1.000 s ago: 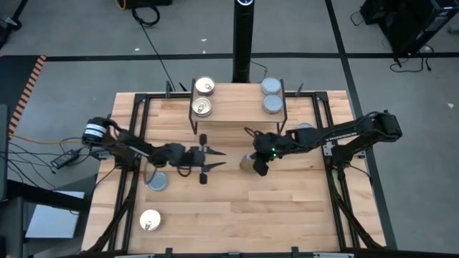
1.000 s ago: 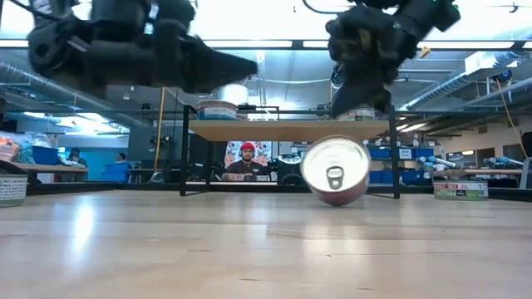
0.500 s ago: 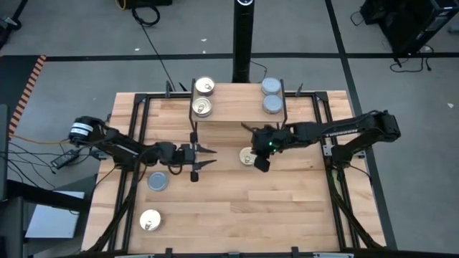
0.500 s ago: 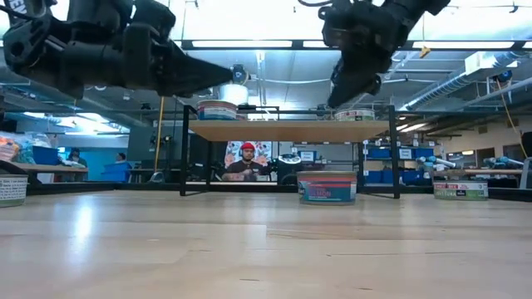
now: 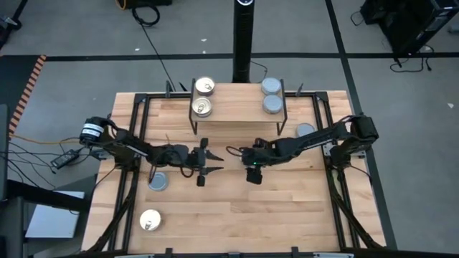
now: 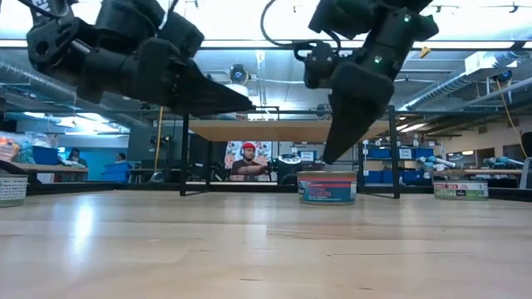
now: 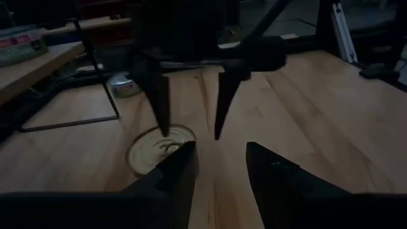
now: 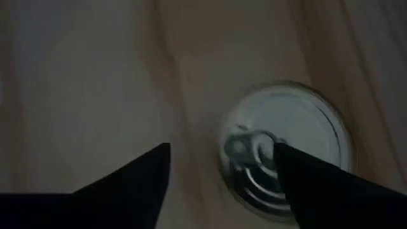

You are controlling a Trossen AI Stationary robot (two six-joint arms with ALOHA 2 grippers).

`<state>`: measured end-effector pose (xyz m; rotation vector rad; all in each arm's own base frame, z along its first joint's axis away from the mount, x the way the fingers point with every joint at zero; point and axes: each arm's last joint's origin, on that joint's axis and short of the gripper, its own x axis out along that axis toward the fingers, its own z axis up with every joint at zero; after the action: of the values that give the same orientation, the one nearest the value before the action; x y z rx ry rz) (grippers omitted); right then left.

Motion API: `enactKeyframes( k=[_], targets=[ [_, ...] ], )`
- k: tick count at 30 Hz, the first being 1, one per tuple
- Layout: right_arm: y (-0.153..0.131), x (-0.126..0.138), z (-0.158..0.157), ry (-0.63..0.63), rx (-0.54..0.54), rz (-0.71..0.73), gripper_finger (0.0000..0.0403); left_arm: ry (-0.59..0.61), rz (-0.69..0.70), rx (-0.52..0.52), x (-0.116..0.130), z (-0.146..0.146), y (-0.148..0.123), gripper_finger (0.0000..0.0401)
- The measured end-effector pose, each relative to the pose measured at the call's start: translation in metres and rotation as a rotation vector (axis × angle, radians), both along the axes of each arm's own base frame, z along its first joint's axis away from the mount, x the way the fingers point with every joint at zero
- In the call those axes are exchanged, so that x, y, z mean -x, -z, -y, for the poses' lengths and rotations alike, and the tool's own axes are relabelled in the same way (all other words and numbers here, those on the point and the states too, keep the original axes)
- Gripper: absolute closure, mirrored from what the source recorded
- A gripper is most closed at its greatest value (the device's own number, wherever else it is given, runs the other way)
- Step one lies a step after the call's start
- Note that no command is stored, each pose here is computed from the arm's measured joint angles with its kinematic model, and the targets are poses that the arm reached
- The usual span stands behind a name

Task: Stack canned seafood by type on shelf
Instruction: Put the top blue tuna can on the shelf

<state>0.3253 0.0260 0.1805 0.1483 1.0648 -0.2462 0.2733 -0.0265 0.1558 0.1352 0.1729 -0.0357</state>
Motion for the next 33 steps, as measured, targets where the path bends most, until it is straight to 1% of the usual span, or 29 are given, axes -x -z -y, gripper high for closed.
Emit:
enactKeyframes(
  k=[2,4,7,11,14,18,22,23,25,29,33],
  targets=[
    [-0.003,0.001,0.004,0.023,-0.002,0.006,0.0084,0.001,-0.015,-0.001,-0.002,0.000,0.003,0.0254],
    [-0.010,0.004,0.007,0.045,0.020,0.020,0.0066,0.012,-0.014,0.001,-0.006,0.001,0.003,0.0254],
    [-0.017,0.004,0.014,0.081,0.048,0.053,0.0047,0.023,-0.013,0.003,-0.006,0.001,0.003,0.0254],
    [-0.007,0.001,0.027,0.106,0.022,0.020,0.0031,0.026,-0.009,0.003,-0.006,0.001,0.003,0.0254],
    [0.000,0.000,0.032,0.113,0.024,-0.014,0.0026,0.027,-0.011,0.004,-0.006,0.001,0.003,0.0254],
    [-0.004,0.000,0.035,0.108,0.035,0.005,0.0025,0.034,-0.012,0.006,-0.006,0.002,0.003,0.0254],
    [0.001,-0.003,0.041,0.094,-0.055,0.001,0.0025,0.041,-0.012,0.007,-0.006,0.002,0.003,0.0254],
    [0.004,-0.004,0.041,0.093,-0.063,-0.005,0.0024,0.041,-0.012,0.007,-0.006,0.002,0.003,0.0254],
    [0.011,-0.005,0.043,0.095,-0.052,-0.029,0.0023,0.041,-0.013,0.007,-0.006,0.002,0.003,0.0254],
    [0.018,-0.010,0.046,0.086,-0.037,-0.034,0.0023,0.041,-0.013,0.007,-0.006,0.002,0.003,0.0254],
    [0.018,-0.010,0.045,0.081,-0.036,-0.030,0.0025,0.041,-0.014,0.007,-0.006,0.002,0.003,0.0254]
  ],
)
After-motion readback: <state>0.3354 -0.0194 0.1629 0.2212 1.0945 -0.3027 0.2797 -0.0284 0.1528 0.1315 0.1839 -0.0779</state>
